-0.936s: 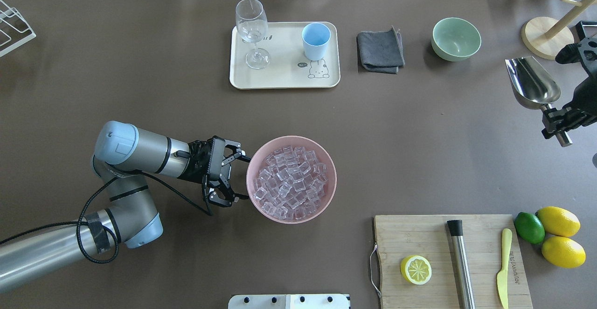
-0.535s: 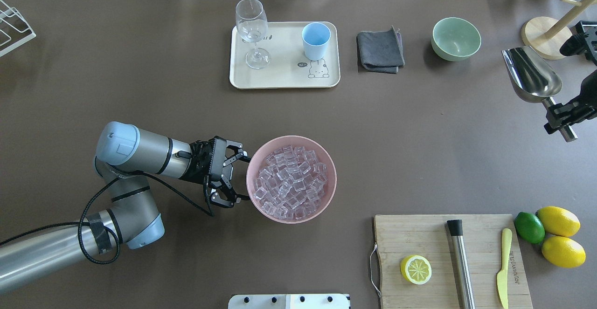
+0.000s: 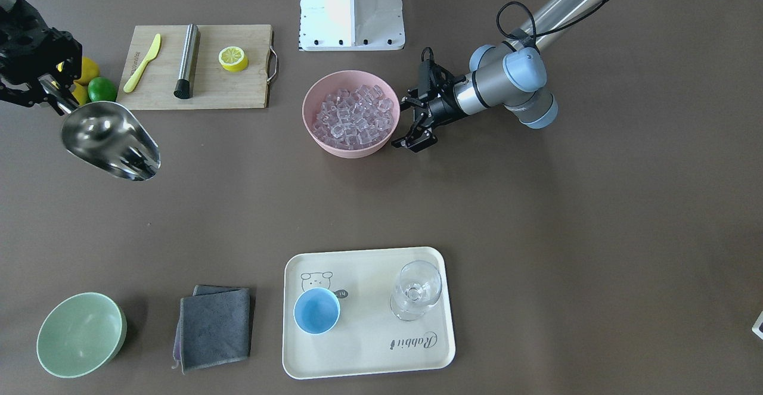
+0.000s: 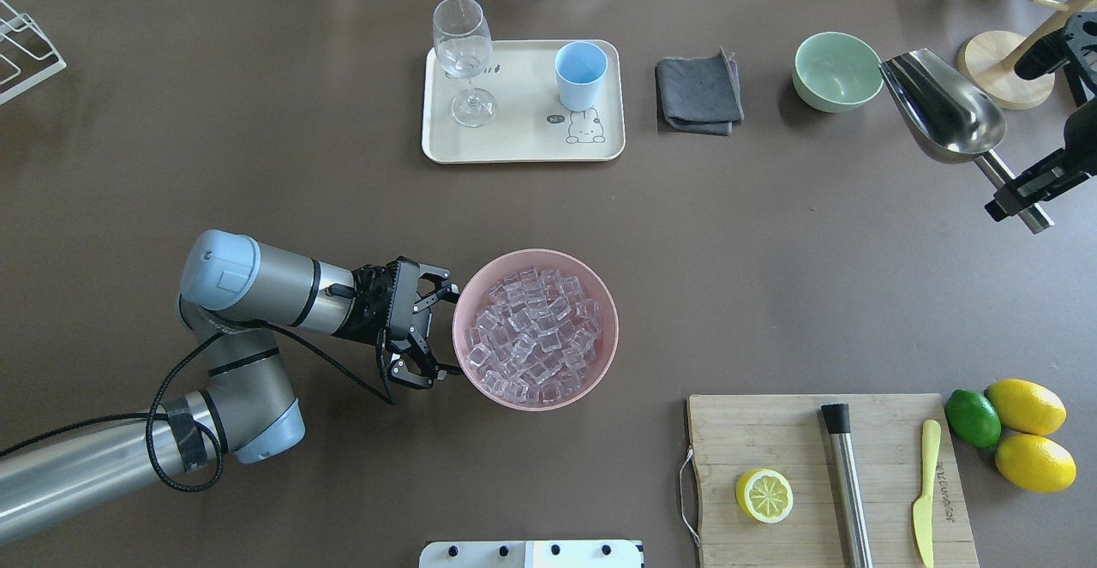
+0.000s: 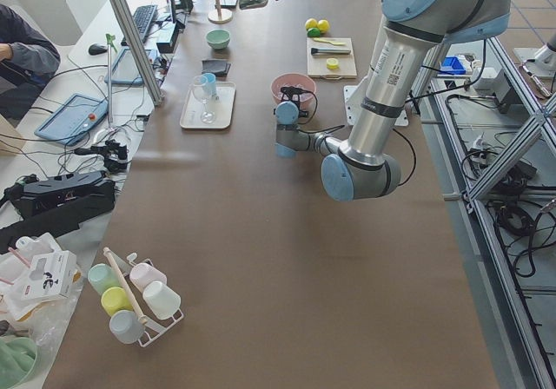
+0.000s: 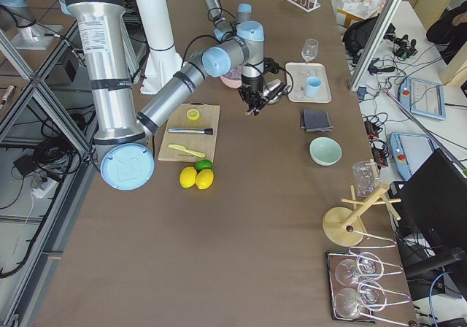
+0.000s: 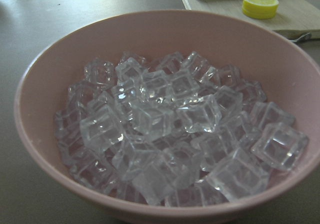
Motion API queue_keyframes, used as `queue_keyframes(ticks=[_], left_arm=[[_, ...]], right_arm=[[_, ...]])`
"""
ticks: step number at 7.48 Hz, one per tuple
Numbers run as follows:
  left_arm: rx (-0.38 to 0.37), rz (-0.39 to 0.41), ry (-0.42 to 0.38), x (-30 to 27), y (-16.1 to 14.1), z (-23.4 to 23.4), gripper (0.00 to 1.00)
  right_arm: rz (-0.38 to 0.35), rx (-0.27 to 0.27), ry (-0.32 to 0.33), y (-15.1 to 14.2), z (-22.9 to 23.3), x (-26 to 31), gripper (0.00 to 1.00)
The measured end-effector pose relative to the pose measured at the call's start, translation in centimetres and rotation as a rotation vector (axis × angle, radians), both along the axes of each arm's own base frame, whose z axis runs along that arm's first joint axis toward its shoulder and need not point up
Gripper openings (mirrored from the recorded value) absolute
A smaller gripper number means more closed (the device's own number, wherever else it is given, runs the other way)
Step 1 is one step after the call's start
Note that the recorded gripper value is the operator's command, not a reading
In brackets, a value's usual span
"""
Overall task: Put ice in cup with scoop
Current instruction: 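Lift the scoop and swing it toward the pink bowl with the right gripper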
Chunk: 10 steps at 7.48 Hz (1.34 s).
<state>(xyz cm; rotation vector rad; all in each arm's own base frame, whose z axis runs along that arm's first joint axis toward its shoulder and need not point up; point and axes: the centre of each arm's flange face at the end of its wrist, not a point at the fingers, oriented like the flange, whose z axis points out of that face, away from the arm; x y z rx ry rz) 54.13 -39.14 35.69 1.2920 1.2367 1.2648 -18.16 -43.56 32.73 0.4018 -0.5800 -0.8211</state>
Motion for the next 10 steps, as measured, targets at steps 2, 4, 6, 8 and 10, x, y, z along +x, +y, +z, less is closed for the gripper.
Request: queue_keyframes(ticks=[2,4,6,8,10], left_arm=[[0.000,-0.005,0.001,0.1,0.0,-0.1,0.98],[0.000,-0.005,0.001,0.1,0.0,-0.1,0.98],[-0.001,-0.005,0.000,0.1,0.0,-0.1,0.98],[0.000,-0.006,0.001,0.1,0.0,-0.1,0.98],[0.000,-0.014,0.003,0.1,-0.1,-0.3,0.98]], right_arm=[[-0.174,0.146,0.132,1.4,-4.8,-5.0,0.00],[-0.279,0.183,0.170,3.7,-7.6,-8.1,0.00],[-0.372,0.197,0.187,6.2,-10.2,-10.1,0.00],[-0.438,0.198,0.219,7.5,-12.2,-10.9,0.00],[-0.500,0.191,0.270,7.6,-14.6,-11.8,0.00]])
